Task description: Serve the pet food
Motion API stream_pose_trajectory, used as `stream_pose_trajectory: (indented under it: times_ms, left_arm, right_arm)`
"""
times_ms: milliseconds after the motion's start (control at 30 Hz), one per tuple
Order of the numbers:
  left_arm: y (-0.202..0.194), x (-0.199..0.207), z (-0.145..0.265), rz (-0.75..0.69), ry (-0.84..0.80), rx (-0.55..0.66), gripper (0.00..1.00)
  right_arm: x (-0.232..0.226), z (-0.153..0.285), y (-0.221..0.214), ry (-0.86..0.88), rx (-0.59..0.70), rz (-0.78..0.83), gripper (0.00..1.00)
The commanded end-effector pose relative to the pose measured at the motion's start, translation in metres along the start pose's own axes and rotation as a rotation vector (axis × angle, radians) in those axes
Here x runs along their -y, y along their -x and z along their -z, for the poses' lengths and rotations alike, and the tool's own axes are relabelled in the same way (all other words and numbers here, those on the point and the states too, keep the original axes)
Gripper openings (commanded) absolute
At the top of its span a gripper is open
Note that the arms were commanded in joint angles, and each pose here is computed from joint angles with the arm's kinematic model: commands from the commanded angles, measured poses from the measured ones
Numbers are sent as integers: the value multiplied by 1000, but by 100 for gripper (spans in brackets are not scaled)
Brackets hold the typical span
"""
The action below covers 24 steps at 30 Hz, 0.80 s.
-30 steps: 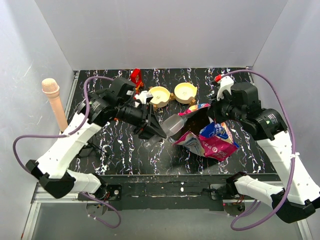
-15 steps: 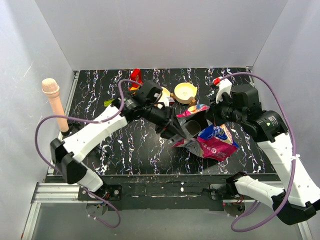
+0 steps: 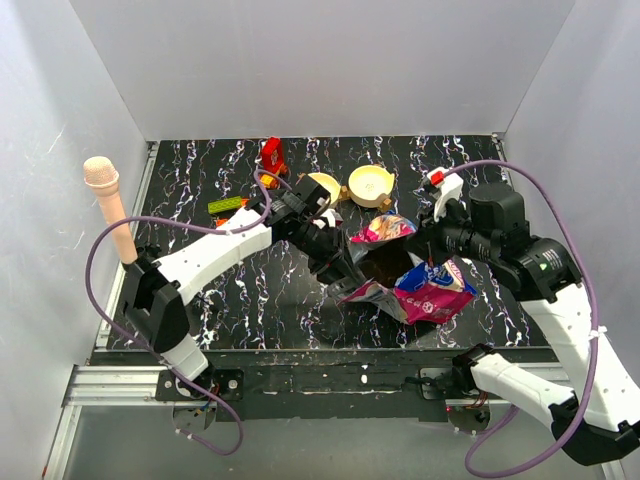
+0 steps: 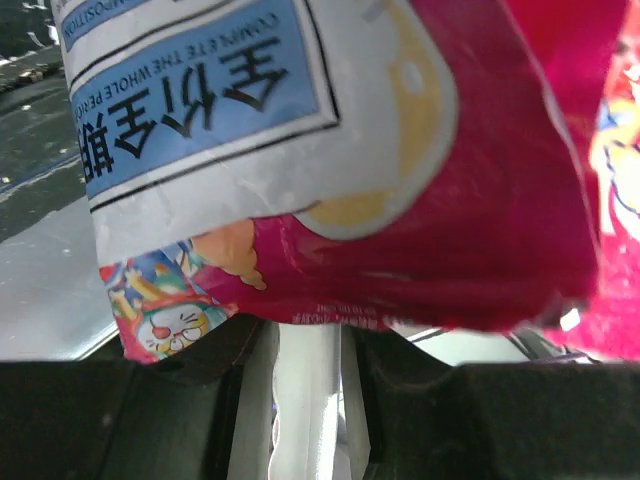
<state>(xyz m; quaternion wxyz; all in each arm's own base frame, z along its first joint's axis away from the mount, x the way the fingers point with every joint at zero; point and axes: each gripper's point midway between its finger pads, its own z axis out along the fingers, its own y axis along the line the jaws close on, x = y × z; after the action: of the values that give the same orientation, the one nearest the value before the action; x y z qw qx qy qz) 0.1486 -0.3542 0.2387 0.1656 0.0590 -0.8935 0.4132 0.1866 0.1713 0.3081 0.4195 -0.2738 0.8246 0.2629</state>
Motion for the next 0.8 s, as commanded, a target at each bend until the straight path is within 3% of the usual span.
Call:
stream_pose_trajectory:
  times_ms: [0, 100, 233, 367, 467, 600, 767]
  left_arm:
    - [37, -36, -6, -155, 173, 130, 0]
    - [46, -64, -9, -153, 262, 179, 0]
    - [44, -88, -16, -105, 312, 157, 3]
    - [50, -79, -23, -112, 245, 175, 0]
    - [60, -53, -41, -115, 105, 149, 0]
    - [102, -25, -69, -121, -30, 223, 0]
    - [139, -46, -140, -57, 78, 181, 0]
  right_arm:
    - [-36, 26, 46, 143, 245, 40, 1]
    - [-34, 25, 38, 133, 239, 13, 1]
    - [-31, 24, 31, 115, 232, -4, 1]
    - [-31, 20, 25, 121, 196, -28, 1]
    - [-33, 19, 24, 124, 190, -46, 1]
    - [-33, 19, 22, 116, 179, -101, 1]
    - [-34, 28, 22, 105, 201, -182, 1]
